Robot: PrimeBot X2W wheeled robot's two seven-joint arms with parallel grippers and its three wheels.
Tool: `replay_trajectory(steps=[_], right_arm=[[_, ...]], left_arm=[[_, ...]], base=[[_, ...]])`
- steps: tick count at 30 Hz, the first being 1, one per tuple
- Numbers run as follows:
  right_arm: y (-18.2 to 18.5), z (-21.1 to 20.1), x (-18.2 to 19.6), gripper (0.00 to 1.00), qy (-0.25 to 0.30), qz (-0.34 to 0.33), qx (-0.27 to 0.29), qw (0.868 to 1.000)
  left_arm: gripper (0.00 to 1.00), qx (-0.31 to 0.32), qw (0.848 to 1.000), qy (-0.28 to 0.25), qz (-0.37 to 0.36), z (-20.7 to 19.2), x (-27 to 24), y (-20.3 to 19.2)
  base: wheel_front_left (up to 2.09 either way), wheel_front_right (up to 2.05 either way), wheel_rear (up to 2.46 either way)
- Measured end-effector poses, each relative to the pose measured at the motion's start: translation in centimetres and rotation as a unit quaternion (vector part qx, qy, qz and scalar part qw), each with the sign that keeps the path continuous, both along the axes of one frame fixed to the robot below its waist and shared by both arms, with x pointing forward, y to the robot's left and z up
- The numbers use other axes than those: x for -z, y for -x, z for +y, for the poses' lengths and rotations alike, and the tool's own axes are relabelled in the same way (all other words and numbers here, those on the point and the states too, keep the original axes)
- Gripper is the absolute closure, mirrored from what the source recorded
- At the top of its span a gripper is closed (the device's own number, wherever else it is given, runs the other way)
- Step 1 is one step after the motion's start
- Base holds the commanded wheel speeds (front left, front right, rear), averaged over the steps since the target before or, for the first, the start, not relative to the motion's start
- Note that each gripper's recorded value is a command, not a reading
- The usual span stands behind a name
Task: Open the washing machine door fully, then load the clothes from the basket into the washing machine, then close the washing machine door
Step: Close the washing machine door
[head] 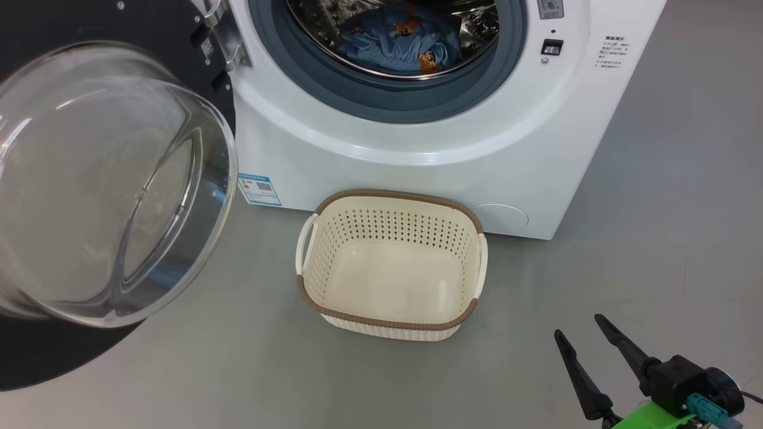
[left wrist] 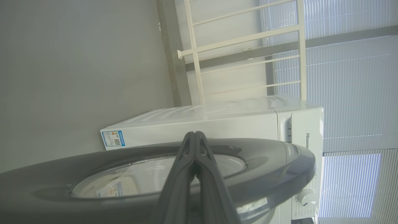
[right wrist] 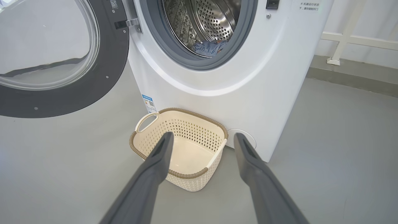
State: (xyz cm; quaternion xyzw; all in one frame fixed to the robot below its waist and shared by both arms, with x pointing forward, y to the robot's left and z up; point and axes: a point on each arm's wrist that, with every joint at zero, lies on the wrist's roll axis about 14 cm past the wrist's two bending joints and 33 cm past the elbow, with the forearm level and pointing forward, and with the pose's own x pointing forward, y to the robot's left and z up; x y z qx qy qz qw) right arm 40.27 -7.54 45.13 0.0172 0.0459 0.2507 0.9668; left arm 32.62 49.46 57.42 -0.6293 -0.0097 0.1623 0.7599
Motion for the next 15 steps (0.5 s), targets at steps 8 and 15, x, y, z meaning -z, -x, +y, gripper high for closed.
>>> replay_trajectory(steps=[8, 15], right_arm=[[0.1, -0.1, -0.1, 0.0, -0.002, 0.0, 0.003, 1.0], [0.2, 0.3, -0.6, 0.0, -0.008, -0.006, 0.004, 1.0]], left_arm=[[1.0, 0.017, 1.0, 0.007, 0.0, -0.7, 0.0, 0.0], [1.0, 0.03, 0.999, 0.016, -0.008, -1.5, -0.2, 0.3]], base=[[0.0, 0.0, 0.0], [0.0, 0.0, 0.0]])
